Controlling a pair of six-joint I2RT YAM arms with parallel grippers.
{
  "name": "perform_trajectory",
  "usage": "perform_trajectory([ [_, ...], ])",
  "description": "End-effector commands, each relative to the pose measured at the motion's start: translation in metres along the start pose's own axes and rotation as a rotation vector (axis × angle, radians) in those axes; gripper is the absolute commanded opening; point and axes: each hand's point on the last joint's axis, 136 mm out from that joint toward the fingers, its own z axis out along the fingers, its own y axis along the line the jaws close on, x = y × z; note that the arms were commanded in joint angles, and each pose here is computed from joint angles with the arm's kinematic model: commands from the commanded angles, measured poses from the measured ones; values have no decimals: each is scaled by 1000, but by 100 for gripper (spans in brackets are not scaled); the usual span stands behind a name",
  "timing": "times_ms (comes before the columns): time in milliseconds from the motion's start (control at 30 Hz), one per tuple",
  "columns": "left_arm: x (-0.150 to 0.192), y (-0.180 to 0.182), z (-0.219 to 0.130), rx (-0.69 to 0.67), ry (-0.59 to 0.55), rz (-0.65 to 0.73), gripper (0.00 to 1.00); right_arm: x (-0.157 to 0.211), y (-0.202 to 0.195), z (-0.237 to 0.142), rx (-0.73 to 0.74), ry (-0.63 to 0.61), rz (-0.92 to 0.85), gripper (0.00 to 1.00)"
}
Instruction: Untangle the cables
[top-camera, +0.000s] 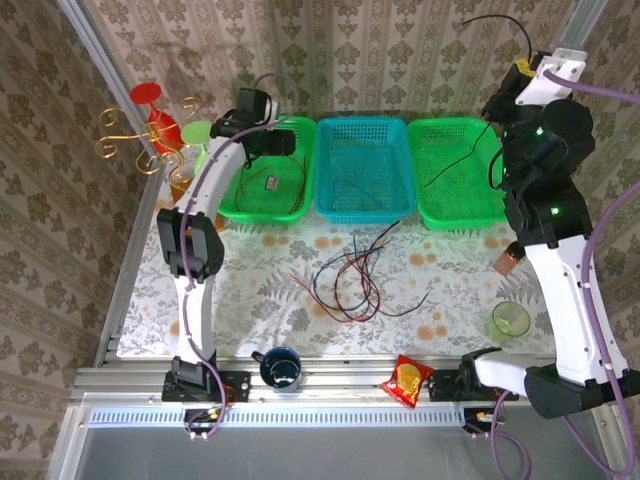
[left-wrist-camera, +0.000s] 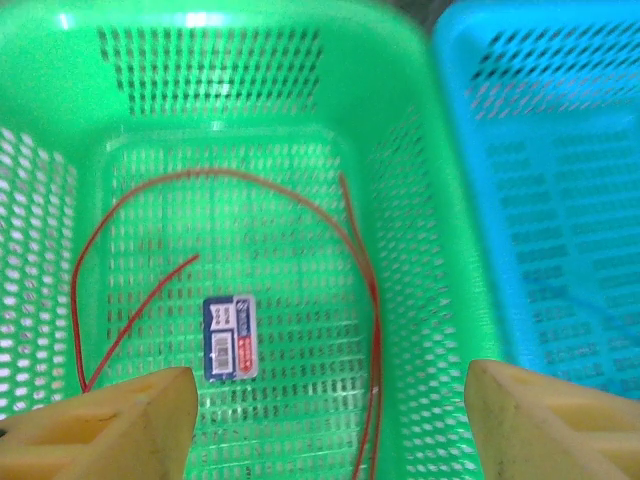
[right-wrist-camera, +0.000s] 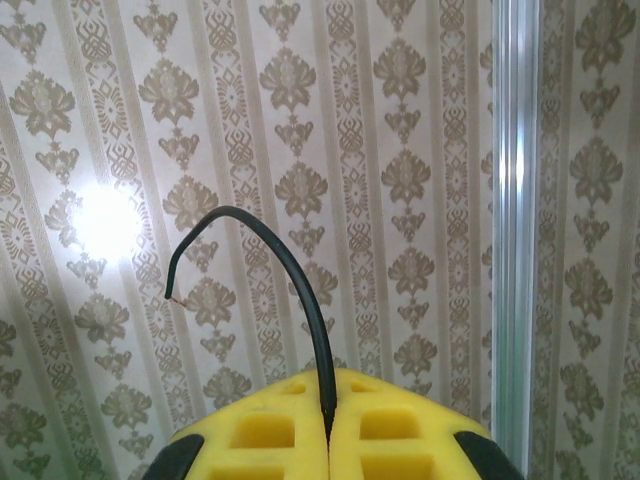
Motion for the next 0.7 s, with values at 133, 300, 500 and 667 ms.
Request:
perform_trajectory([
  [133, 3, -63, -33, 127, -104, 36, 72, 12, -2, 34, 100, -56, -80, 0],
  [300, 27, -87, -41, 155, -117, 53, 72, 60, -4, 66, 175, -17, -127, 0],
  [500, 44, -80, -60, 162, -111, 28, 72, 107, -18, 96, 249, 43, -174, 0],
  [667, 52, -77, -75, 162, -126, 15, 72, 149, -37, 106, 305, 113, -201, 0],
])
